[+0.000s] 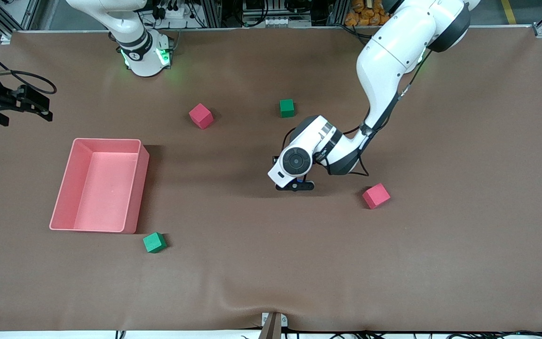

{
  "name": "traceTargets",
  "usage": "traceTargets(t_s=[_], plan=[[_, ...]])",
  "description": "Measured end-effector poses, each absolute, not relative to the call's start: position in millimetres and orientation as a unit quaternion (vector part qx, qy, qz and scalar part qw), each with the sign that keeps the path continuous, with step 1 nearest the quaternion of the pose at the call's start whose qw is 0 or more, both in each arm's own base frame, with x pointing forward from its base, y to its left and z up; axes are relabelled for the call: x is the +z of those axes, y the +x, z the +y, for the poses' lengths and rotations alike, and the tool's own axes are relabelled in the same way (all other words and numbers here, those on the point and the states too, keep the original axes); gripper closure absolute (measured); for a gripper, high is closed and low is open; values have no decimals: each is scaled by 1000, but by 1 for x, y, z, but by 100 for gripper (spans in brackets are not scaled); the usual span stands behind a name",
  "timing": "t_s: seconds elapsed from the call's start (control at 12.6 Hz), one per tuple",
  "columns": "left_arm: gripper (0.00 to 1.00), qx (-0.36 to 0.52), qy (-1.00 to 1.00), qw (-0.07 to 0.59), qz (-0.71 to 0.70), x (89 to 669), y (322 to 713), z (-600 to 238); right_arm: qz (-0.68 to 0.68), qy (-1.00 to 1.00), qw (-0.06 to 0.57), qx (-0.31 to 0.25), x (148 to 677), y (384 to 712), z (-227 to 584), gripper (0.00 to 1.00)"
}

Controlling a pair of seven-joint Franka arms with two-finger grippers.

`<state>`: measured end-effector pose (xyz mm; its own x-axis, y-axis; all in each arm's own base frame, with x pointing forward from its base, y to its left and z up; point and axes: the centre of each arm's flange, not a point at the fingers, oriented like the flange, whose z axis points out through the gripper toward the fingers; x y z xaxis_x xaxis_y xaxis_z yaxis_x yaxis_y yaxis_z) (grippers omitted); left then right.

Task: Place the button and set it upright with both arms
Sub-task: 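Grasp the button with the left gripper while the right gripper releases, then move the button with the left gripper and lower it upright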

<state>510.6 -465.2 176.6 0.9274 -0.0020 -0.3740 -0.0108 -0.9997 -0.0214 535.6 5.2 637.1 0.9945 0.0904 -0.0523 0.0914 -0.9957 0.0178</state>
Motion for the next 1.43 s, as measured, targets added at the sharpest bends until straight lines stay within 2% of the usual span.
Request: traceTargets(t_s=[0.24,0.48,0.64,0.8,0.88,1.43], plan=[[20,192,-981,11,11,175,509,-466,33,999,11,-30,640,533,12,0],[24,194,-981,12,18,173,505,-467,31,999,10,-31,640,533,12,0],[30,194,-981,12,19,173,505,-467,30,999,7,-26,644,533,13,0],[55,194,-981,12,20,173,505,-467,29,999,6,-20,650,533,13,0],[60,194,-981,12,20,173,505,-467,29,999,6,-20,650,533,13,0],[60,169,-985,0,-41,189,510,-482,28,999,5,-19,653,533,12,0]])
